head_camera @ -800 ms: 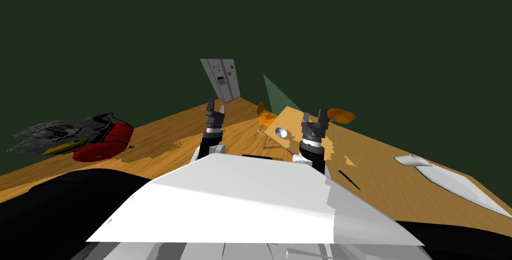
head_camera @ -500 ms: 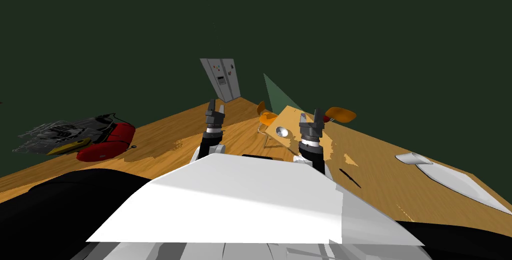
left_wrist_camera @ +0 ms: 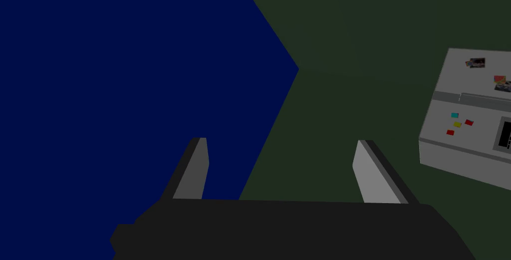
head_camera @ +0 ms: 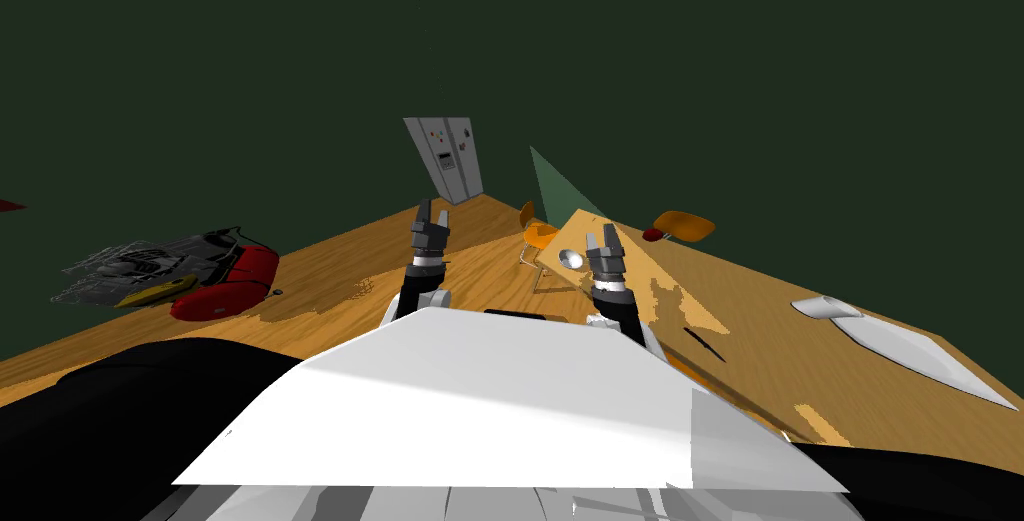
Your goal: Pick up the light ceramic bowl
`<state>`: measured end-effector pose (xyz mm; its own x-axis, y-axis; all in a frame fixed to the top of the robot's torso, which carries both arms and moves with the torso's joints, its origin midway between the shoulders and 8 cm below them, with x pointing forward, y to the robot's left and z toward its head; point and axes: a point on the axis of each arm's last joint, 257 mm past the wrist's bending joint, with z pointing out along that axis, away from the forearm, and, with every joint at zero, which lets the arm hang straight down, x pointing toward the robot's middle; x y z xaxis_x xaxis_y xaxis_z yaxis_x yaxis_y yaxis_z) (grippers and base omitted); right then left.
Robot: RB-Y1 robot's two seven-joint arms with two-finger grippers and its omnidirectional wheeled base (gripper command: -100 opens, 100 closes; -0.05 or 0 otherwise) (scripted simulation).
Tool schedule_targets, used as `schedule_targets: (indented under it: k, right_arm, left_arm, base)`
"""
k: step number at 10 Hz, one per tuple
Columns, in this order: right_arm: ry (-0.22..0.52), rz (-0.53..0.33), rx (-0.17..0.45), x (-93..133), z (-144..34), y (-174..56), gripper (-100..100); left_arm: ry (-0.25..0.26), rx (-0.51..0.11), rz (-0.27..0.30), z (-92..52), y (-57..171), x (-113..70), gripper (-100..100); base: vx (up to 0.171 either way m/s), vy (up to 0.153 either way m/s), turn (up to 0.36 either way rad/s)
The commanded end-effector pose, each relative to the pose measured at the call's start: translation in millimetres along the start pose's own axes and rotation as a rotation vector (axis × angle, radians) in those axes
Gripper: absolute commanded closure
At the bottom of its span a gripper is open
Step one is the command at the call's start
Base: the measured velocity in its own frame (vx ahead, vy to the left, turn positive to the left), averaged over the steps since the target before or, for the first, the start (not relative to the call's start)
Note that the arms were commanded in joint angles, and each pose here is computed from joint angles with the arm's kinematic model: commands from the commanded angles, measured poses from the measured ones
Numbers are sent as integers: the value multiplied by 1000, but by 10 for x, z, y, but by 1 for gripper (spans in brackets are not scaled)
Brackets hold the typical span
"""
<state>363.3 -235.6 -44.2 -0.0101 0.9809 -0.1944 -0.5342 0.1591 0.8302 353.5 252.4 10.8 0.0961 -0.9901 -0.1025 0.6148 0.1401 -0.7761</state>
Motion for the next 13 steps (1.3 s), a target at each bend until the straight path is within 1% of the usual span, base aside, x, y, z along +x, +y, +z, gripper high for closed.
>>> schedule_targets:
  k: [1,3,4,5,7,8,10,11,12,13]
  right_arm:
    - [54,-23,69,126,-108,-244,-100]
    - [129,-65,165,295,-237,-590,-100]
    - [130,-66,165,295,-239,-591,-100]
    - [173,-95,219,376,-331,-788,-100]
    - [264,-168,332,507,-573,-1210,-100]
    - [267,-171,335,505,-581,-1219,-100]
    - [364,-263,455,579,-910,-1667,-100]
    - [373,-271,459,566,-925,-1680,-100]
    - [431,-330,522,561,-1132,-1909,-100]
    - [431,-331,523,560,-1134,-1911,-100]
  left_arm:
    - [0,0,0,0,0,0,0]
    - [0,0,0,0,0,0,0]
    - [0,0,0,0,0,0,0]
    - [0,0,0,0,0,0,0]
    - [0,0,0,0,0,0,0]
    - [0,0,0,-1,0,0,0]
    - [0,0,0,-1,0,-1,0]
    - [0,0,0,-1,0,0,0]
    - [0,0,0,-1,0,-1,0]
    - [0,0,0,-1,0,-1,0]
  base:
    - [-84,137,7]
    - [-45,129,23]
    - [-13,91,5]
    - [5,69,28]
    - [23,107,55]
    - [35,86,16]
    - [40,85,64]
    - [44,76,8]
    - [63,74,47]
    - [50,52,23]
